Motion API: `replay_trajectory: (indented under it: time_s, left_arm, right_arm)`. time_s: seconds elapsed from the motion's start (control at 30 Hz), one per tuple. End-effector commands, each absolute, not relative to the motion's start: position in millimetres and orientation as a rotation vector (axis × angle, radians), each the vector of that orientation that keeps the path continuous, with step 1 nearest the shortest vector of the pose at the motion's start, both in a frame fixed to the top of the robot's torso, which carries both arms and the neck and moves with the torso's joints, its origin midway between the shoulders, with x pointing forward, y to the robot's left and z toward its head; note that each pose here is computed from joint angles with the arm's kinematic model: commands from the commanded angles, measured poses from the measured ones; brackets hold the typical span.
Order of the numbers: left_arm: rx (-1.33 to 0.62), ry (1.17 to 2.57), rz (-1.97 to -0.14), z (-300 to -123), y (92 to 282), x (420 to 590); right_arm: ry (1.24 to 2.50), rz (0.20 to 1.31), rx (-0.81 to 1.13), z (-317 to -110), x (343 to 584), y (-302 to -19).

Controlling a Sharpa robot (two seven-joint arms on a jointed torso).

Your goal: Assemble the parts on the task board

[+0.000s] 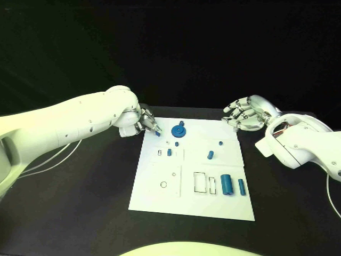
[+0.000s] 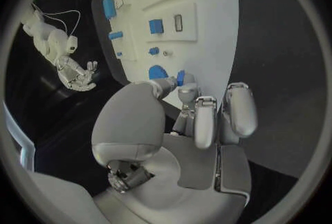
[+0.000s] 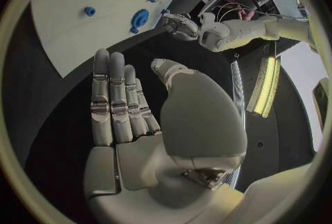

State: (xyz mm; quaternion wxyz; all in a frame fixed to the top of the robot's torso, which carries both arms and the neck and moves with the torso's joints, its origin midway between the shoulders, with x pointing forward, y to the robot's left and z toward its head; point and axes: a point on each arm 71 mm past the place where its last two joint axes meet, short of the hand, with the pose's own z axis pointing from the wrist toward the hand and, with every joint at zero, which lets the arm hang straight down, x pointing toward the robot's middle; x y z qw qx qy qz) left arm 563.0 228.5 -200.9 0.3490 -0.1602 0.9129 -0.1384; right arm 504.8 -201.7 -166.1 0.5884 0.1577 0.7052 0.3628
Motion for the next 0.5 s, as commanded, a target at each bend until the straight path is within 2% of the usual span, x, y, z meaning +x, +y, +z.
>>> replay_trajectory:
  time_s: [0.03, 0.2, 0.5]
  left_arm:
    - [-0.439, 2.361, -0.421, -198.2, 224.6, 555.6]
    - [-0.394, 2.347, -0.447, -193.6, 222.9, 540.5]
    - [-0.34, 2.286, -0.442, -193.5, 222.2, 523.9]
  right_arm:
    - [1.643, 0.842, 0.36, -167, 505, -203]
    - [1.66, 0.84, 0.375, -172, 507, -205]
    - [1.669, 0.842, 0.389, -176, 508, -207]
